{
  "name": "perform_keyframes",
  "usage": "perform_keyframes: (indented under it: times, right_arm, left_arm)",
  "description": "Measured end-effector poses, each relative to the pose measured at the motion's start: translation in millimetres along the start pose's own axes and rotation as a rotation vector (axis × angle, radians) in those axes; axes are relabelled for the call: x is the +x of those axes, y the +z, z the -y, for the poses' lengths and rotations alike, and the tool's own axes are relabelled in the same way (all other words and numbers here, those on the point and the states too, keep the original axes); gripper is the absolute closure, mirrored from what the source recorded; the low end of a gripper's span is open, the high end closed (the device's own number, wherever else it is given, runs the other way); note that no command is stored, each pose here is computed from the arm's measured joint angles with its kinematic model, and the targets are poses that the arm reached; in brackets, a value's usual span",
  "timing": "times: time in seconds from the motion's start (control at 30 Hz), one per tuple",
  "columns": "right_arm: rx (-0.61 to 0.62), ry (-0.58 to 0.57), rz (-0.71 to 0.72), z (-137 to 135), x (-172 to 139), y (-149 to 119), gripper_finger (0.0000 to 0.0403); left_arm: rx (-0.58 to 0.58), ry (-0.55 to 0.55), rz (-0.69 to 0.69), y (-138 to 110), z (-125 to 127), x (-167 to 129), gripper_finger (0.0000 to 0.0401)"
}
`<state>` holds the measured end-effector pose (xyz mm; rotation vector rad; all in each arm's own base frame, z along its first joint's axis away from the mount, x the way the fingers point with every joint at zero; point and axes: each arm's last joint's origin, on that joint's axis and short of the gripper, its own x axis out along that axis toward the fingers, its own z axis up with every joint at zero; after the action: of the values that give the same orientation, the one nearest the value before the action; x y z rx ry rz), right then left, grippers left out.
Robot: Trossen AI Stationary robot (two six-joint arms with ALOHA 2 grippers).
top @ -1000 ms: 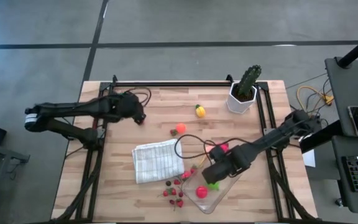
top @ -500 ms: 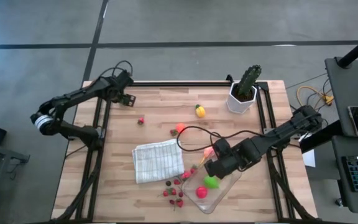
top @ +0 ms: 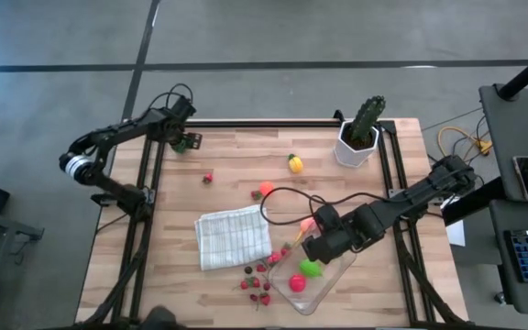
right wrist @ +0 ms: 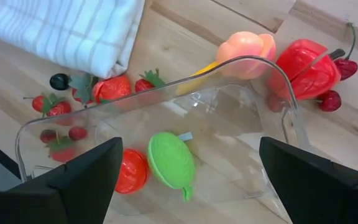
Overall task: Pick and placing Produce into tupperware
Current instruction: Put the watermelon into the transparent bin
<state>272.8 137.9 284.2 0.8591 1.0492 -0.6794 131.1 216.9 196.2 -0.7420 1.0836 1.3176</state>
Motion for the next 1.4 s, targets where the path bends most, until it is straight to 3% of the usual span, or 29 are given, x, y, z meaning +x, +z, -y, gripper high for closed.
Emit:
perform_keyframes:
  times: [0.23, 0.77, 0.97, 1.4]
  right_arm:
    - [0.011, 0.0, 0.0, 0.0, 0.1, 0.0, 0.0033]
    - [-0.017, 0.002, -0.001, -0.1, 0.1, 0.0, 0.0033]
    - [-0.016, 0.004, -0.001, -0.4, 0.0, -0.5, 0.0033]
    - [-0.034, -0.051, -0.005, 5.6, -1.0, -0.8, 0.0033]
  left_arm:
    - [0.002, 0.041, -0.03, 6.3, 5.6, 19.1, 0.0123]
    - [0.004, 0.056, -0.036, 4.7, 4.3, 17.7, 0.0123]
    - [-0.074, 0.068, -0.022, 5.0, 4.2, 18.3, 0.012]
    - [-0.031, 0.07, -0.031, -0.7, 5.2, 20.5, 0.0113]
